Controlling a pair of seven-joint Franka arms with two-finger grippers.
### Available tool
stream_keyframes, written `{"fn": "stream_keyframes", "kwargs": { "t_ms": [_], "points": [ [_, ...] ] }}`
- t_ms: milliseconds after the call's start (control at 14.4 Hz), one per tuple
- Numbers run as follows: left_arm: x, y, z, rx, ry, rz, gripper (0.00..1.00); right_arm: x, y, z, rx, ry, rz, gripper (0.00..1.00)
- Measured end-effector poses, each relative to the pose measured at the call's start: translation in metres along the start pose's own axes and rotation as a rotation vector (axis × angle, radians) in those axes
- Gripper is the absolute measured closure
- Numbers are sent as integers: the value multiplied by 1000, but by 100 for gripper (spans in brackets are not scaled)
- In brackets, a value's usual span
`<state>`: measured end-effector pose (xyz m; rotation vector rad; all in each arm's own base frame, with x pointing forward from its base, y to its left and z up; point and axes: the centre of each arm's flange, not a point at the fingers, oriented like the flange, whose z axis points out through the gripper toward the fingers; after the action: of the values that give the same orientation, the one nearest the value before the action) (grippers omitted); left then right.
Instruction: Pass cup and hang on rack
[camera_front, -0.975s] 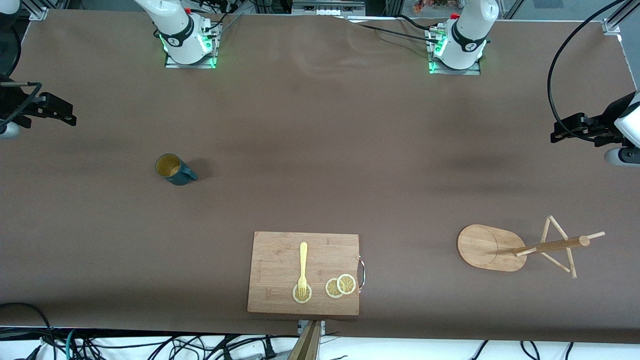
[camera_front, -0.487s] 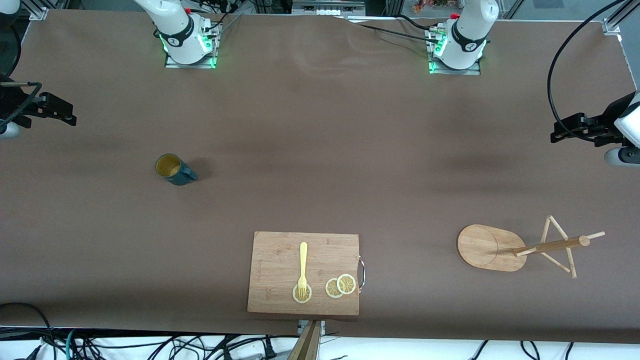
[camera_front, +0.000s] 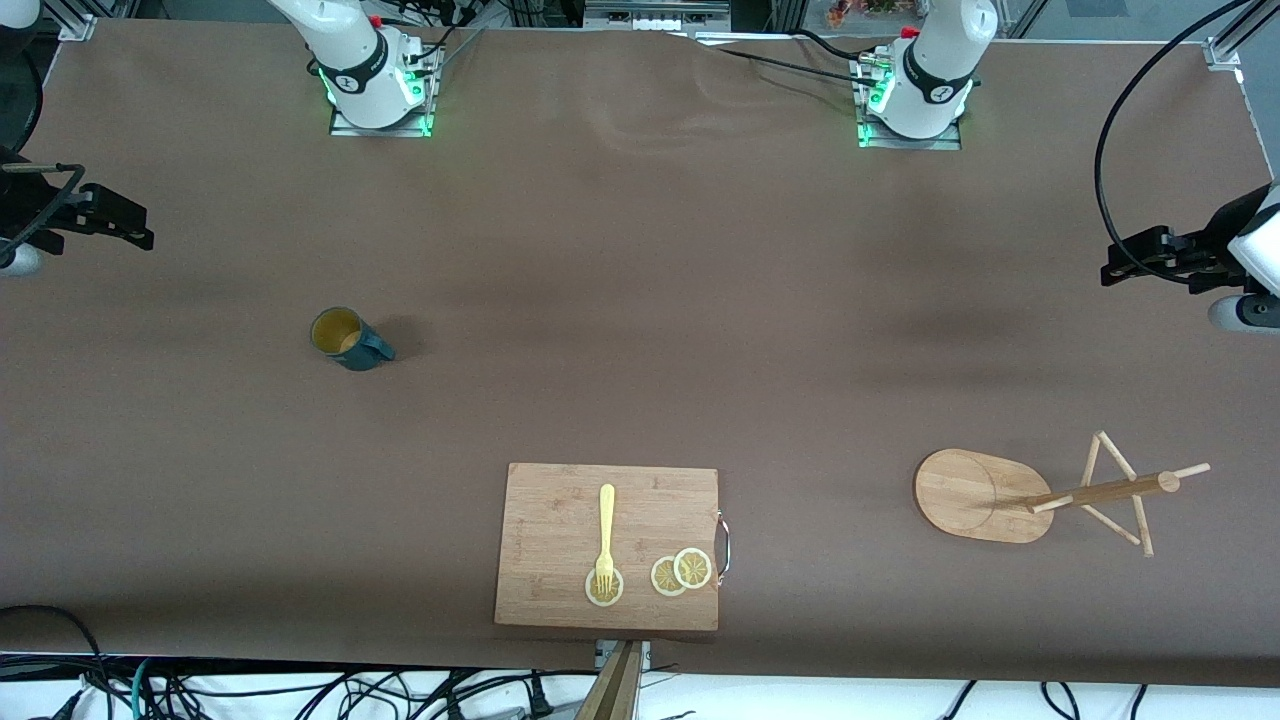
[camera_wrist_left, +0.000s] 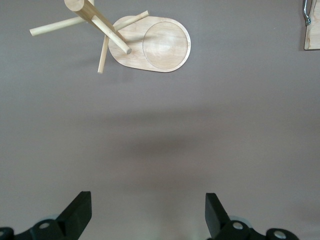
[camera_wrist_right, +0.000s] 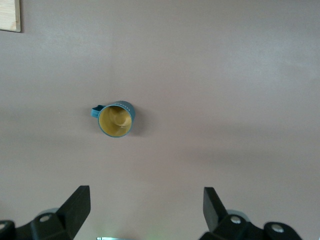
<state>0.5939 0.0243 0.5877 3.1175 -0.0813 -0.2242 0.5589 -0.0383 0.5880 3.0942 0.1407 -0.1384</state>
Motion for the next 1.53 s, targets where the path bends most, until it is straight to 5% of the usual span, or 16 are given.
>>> {"fn": "stream_keyframes", "kwargs": {
  "t_ms": [905,1323,1532],
  "points": [
    [0,0,0,0,0,0,0,-3,-9,3,5,-40,-17,0],
    [0,0,0,0,0,0,0,-6,-62,54,19,-268,-105,0],
    [0,0,0,0,0,0,0,-3,-63,91,18,-259,-107,0]
  ]
}}
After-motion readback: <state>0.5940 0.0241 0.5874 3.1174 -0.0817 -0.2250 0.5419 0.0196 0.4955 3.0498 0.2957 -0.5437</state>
